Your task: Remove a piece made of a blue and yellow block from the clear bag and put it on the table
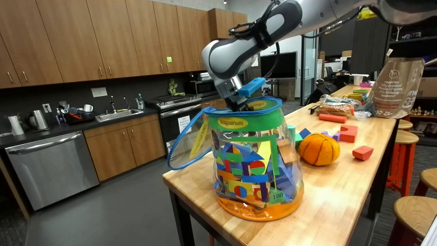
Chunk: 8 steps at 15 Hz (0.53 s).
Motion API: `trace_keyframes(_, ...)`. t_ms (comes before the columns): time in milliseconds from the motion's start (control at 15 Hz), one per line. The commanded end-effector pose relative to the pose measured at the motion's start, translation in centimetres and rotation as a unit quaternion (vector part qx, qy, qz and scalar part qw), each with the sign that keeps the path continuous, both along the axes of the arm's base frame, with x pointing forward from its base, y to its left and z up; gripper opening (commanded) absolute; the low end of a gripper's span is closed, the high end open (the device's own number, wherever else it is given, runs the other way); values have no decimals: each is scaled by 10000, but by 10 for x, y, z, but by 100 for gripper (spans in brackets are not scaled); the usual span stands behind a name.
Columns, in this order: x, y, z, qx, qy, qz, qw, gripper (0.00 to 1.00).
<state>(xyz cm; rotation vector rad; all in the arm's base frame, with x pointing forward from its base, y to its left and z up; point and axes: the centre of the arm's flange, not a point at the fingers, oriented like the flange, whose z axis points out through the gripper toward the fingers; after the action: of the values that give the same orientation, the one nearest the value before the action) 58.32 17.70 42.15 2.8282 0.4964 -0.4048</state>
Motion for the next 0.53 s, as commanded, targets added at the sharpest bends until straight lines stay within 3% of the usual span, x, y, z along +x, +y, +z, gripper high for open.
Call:
trace_keyframes(0,-33,-6,57,-86,-866,147,9961,0)
trace_keyframes(267,-54,-10,105,159,-1629,185,9863,0)
trace_keyframes(467,-69,-11,115,599,-2241,124,9727,0)
